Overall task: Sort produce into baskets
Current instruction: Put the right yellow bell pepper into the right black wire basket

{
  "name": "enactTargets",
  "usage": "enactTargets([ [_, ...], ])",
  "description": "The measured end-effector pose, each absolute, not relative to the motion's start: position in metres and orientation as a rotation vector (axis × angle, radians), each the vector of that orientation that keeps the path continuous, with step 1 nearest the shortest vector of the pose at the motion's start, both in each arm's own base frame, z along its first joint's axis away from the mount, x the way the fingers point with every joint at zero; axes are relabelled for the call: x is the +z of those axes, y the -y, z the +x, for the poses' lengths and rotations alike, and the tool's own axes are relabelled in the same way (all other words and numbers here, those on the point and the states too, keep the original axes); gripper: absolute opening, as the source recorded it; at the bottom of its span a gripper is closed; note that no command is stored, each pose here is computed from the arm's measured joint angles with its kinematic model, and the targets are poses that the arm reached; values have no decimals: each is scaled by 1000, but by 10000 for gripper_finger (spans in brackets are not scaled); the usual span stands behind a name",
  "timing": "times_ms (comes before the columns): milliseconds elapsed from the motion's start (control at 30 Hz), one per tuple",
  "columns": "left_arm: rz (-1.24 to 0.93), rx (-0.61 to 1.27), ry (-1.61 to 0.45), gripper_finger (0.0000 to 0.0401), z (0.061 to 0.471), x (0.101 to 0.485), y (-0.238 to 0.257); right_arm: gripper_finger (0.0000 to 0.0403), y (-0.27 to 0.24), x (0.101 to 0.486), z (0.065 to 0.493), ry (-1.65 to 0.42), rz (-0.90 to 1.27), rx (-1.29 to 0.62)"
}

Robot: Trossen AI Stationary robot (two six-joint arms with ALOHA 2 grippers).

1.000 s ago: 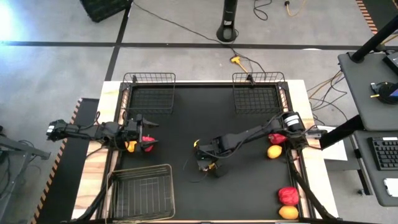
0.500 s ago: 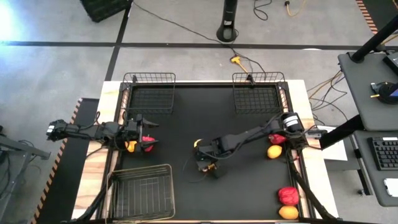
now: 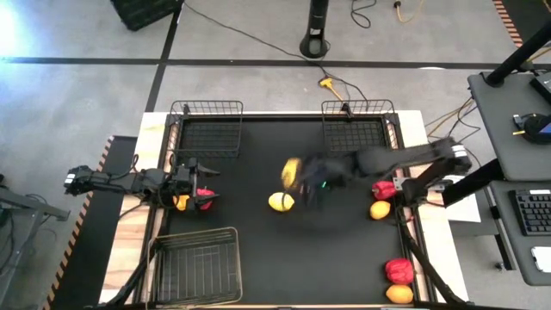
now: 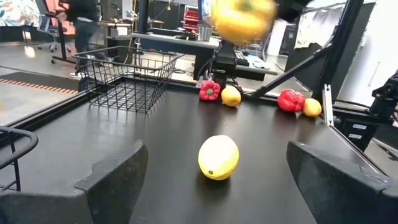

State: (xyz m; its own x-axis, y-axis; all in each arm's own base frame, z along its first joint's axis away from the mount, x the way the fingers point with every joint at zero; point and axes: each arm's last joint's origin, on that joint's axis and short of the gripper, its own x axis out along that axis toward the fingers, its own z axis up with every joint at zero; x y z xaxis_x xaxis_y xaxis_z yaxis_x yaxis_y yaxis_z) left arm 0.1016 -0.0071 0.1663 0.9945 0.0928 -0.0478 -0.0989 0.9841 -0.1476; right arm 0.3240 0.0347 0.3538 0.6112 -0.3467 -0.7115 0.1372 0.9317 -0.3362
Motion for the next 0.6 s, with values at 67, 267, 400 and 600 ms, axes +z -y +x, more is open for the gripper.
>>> enactTargets([
  [67, -150, 96, -41, 364, 102, 166, 7, 314, -12, 361, 307, -891, -214, -504],
  [267, -150, 96, -41, 364, 102, 166, 7, 315, 71, 369, 265, -887, 162, -974],
  [400, -151, 96, -41, 364, 102, 166, 7, 313, 122, 355, 248, -891, 354, -1153],
  [600, -151, 96, -41, 364, 102, 166, 7, 319, 168, 326, 231, -950, 598, -1242],
])
